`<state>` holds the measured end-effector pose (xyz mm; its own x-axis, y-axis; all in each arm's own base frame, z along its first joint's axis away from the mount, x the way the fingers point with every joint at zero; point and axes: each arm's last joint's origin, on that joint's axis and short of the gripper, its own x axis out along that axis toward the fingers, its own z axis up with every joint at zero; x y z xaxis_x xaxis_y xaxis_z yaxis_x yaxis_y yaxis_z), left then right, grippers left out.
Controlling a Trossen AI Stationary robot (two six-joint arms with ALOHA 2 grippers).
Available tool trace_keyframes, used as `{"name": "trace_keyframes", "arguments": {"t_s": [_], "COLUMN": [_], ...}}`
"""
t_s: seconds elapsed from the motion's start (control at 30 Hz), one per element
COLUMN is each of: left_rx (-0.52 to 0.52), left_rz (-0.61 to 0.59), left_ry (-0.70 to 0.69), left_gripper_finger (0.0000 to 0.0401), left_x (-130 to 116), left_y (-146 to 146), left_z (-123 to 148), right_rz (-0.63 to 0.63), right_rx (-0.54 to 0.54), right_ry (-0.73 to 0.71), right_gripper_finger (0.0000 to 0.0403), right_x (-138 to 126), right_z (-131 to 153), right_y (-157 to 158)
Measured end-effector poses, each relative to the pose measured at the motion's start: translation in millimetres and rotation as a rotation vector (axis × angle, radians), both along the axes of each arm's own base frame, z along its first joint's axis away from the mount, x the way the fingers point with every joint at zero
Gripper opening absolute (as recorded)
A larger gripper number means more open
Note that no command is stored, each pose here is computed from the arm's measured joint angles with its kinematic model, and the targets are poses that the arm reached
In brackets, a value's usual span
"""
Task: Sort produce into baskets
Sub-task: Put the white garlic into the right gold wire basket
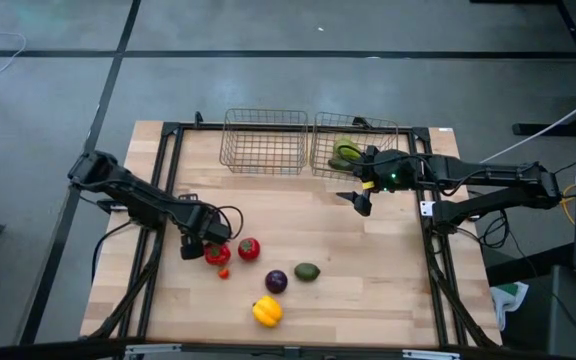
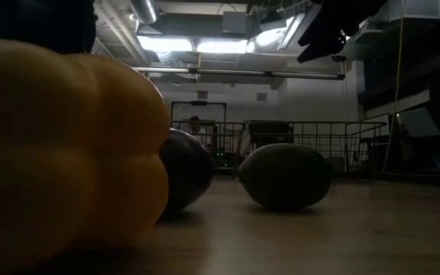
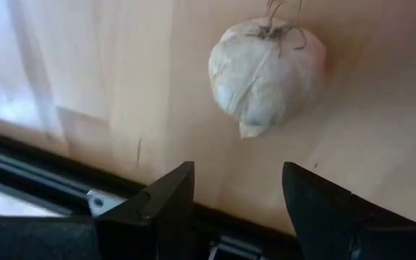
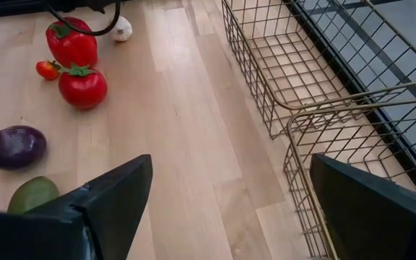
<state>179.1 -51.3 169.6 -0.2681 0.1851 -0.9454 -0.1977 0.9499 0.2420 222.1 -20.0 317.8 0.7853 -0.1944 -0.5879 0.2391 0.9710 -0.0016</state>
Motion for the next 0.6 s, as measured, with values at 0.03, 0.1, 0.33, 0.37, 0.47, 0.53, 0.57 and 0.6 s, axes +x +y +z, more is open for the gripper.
{"name": "trace_keyframes", "arguments": {"t_s": [0.03,0.1,0.33,0.37,0.47,0.53,0.57,0.6], "left_rx": [-0.004,-0.015,-0.029,-0.031,-0.031,-0.031,-0.032,-0.031], "left_rz": [0.0,0.003,0.063,0.072,0.089,0.1,0.104,0.109], "left_ry": [-0.014,-0.05,-0.147,-0.162,-0.213,-0.24,-0.25,-0.257], "left_gripper_finger": [0.0205,0.0205,0.0205,0.0205,0.0205,0.0205,0.0205,0.0205], "left_x": [-1,-4,-17,-19,-22,-24,-25,-26], "left_y": [0,1,6,6,7,8,8,9], "left_z": [-3,-7,-18,-20,-27,-31,-32,-34], "right_rz": [0.0,0.0,0.0,0.0,0.0,0.0,0.0,-0.001], "right_rx": [0.0,0.0,-0.001,-0.001,-0.001,-0.001,-0.001,-0.001], "right_ry": [0.0,0.0,0.0,0.0,-0.001,-0.001,-0.001,-0.001], "right_gripper_finger": [0.0374,0.0374,0.0374,0.0374,0.0374,0.0374,0.0374,0.0374], "right_x": [0,0,0,0,0,0,0,0], "right_z": [0,0,0,0,0,0,0,0], "right_y": [0,0,0,0,0,0,0,0]}}
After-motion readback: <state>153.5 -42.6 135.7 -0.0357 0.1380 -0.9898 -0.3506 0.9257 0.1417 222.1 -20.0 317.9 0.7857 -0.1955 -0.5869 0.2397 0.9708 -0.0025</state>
